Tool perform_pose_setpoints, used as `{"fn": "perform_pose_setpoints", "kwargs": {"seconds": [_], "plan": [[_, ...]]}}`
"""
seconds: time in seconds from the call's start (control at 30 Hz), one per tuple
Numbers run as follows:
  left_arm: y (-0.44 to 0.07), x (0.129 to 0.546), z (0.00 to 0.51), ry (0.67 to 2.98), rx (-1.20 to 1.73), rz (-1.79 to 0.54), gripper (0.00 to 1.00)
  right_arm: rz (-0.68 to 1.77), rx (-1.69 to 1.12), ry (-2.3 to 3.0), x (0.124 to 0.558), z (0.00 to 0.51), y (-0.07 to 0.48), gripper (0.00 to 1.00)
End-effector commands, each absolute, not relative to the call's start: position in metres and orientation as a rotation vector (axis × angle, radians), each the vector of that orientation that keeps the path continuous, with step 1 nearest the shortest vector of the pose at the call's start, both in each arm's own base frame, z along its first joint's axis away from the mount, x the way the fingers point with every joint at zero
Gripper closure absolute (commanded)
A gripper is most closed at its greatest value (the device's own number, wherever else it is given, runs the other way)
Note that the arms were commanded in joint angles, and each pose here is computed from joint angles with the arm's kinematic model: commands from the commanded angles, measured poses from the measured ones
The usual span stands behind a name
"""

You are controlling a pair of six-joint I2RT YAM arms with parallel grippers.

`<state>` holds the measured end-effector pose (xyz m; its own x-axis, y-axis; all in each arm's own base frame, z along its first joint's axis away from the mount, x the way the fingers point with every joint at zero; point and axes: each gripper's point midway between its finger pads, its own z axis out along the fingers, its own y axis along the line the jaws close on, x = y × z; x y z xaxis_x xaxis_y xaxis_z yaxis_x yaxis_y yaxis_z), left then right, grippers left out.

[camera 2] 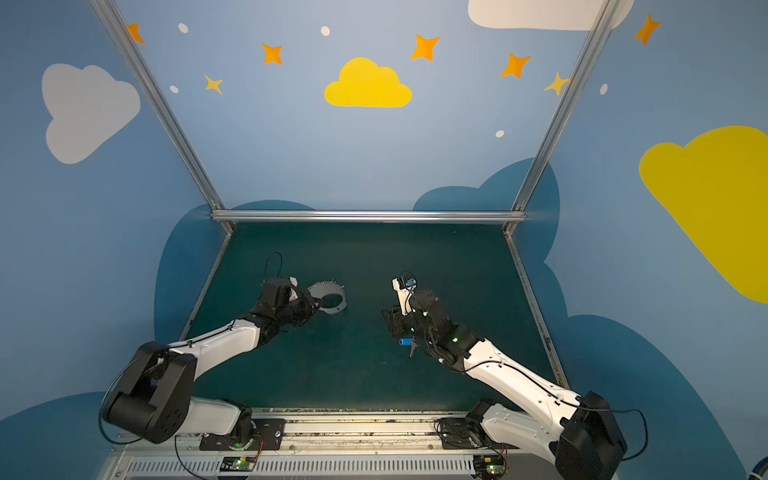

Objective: Put the keys on the keyring

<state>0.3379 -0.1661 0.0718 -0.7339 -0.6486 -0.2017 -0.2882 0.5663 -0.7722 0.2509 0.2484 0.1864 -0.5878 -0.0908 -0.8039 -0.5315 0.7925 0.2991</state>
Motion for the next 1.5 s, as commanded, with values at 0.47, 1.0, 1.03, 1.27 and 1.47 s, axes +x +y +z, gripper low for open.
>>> {"fn": "perform_pose_setpoints", "kwargs": {"seconds": [0.47,1.0,1.03,1.27,1.47], "plan": [[-0.255,0.287,0.04,2.542,-0.688,-1.269,0.54,0.674,-0.395,2.084,0.254,0.201,0.237,0.56],[-0.146,0.24,0.101,2.694,-0.677,-0.679,0.05,0.628,-0.415,2.153,0.256,0.186,0.233,0.55],[-0.144,0.24,0.102,2.692,-0.673,-0.669,0.05,0.626,-0.417,2.16,0.257,0.185,0.234,0.55],[-0.166,0.251,0.087,2.734,-0.555,-0.752,0.2,0.569,-0.405,2.258,0.257,0.172,0.228,0.56],[-0.206,0.262,0.058,2.831,-0.427,-0.827,0.23,0.562,-0.384,2.266,0.253,0.166,0.221,0.56]]}}
